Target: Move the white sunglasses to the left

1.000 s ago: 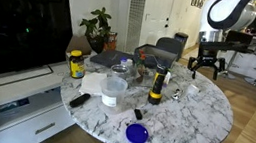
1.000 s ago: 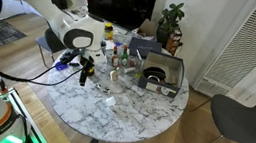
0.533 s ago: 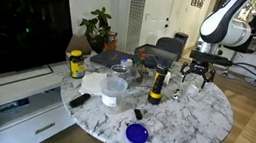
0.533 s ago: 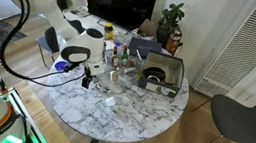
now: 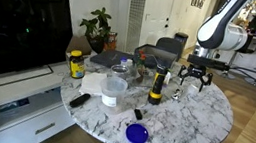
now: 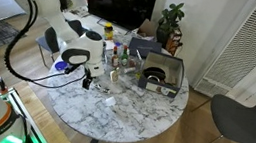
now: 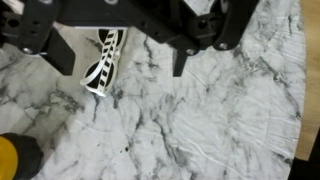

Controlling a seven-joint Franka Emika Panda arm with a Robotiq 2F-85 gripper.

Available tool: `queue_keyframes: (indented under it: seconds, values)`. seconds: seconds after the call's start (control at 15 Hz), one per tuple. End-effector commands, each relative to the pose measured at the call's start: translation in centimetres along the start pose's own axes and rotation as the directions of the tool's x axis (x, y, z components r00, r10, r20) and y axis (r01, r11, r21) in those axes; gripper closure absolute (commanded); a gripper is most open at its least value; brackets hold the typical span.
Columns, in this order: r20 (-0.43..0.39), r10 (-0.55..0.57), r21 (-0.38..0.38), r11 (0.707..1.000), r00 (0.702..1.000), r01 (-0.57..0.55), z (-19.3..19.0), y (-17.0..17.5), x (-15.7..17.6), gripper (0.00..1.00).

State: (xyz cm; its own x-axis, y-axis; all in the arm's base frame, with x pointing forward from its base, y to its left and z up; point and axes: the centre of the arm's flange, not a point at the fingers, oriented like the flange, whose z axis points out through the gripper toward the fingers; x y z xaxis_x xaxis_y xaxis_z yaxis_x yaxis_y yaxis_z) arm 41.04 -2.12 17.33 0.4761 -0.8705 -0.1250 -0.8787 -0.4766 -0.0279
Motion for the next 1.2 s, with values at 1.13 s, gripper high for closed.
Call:
queue_keyframes:
  seconds: [1.13]
  values:
    - [-0.046, 0.094, 0.123, 0.989, 0.994, -0.088, 6.6, -2.0, 4.8, 0.36]
